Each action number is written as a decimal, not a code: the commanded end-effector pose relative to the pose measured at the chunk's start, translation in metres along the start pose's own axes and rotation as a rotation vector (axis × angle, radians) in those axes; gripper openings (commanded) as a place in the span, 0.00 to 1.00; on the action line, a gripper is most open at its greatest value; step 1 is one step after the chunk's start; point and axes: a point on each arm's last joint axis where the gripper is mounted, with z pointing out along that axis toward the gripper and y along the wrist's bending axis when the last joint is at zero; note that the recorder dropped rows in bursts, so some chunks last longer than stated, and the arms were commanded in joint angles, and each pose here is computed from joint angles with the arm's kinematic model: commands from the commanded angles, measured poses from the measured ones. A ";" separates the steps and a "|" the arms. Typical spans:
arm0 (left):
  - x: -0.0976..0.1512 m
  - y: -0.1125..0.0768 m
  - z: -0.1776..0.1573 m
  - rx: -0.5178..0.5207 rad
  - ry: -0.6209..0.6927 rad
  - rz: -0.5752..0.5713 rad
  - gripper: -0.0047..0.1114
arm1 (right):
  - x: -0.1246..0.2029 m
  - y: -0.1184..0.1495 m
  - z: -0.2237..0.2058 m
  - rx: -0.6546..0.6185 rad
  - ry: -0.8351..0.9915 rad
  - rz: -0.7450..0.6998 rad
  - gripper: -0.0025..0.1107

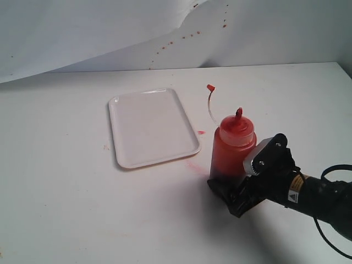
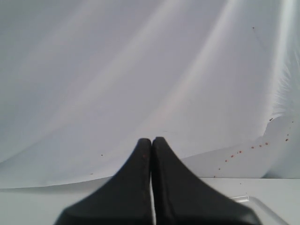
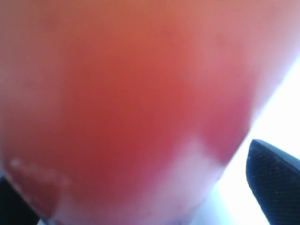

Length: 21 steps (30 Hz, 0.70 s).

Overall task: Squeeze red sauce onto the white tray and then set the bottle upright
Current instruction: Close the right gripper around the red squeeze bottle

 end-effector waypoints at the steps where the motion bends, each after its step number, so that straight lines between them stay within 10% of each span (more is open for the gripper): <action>1: 0.001 0.000 0.000 0.009 0.003 -0.012 0.04 | -0.002 -0.001 0.001 0.014 -0.016 0.003 0.86; 15: 0.001 0.000 0.000 0.009 0.003 -0.012 0.04 | 0.003 -0.006 0.001 0.067 0.021 0.086 0.83; 17: 0.001 0.000 0.000 0.009 0.003 -0.012 0.04 | 0.003 -0.006 0.001 0.063 0.022 0.074 0.76; 21: 0.001 0.000 0.000 0.009 0.003 -0.012 0.04 | 0.006 -0.002 0.001 0.024 0.066 0.051 0.31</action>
